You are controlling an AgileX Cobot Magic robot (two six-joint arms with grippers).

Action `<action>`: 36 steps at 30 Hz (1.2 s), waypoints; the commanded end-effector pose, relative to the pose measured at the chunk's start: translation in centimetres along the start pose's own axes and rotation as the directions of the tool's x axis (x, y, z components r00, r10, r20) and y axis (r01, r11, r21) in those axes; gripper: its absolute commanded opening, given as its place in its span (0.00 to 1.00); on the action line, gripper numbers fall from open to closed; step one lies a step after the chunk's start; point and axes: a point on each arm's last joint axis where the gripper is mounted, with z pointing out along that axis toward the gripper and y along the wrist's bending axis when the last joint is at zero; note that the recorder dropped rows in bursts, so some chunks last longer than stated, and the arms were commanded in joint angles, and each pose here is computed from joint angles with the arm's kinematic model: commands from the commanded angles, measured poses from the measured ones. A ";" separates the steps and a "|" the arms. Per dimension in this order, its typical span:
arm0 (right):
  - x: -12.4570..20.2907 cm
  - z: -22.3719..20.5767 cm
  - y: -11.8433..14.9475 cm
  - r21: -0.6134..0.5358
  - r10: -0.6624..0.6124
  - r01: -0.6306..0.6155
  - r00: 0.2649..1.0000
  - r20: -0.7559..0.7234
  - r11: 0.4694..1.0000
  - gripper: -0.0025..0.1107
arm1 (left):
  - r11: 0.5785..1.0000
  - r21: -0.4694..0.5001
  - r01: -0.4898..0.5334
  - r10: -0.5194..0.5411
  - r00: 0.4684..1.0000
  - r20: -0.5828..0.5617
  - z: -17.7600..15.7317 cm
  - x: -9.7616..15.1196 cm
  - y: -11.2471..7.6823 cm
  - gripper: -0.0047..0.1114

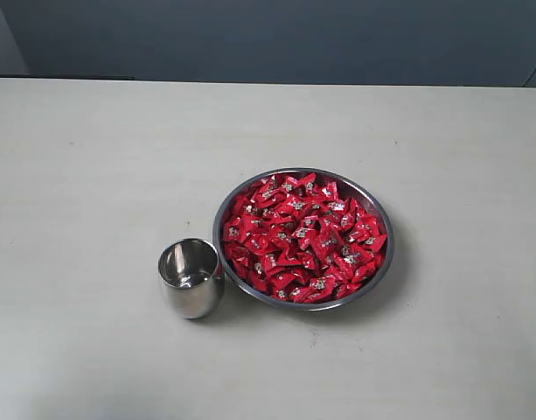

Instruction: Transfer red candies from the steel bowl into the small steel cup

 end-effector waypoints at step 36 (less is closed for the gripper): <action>-6.8 -3.1 -0.4 -0.130 0.212 -0.175 0.634 0.744 0.976 0.02 | 1.000 0.006 0.000 0.000 1.000 0.003 0.0 0.1 0.0 0.04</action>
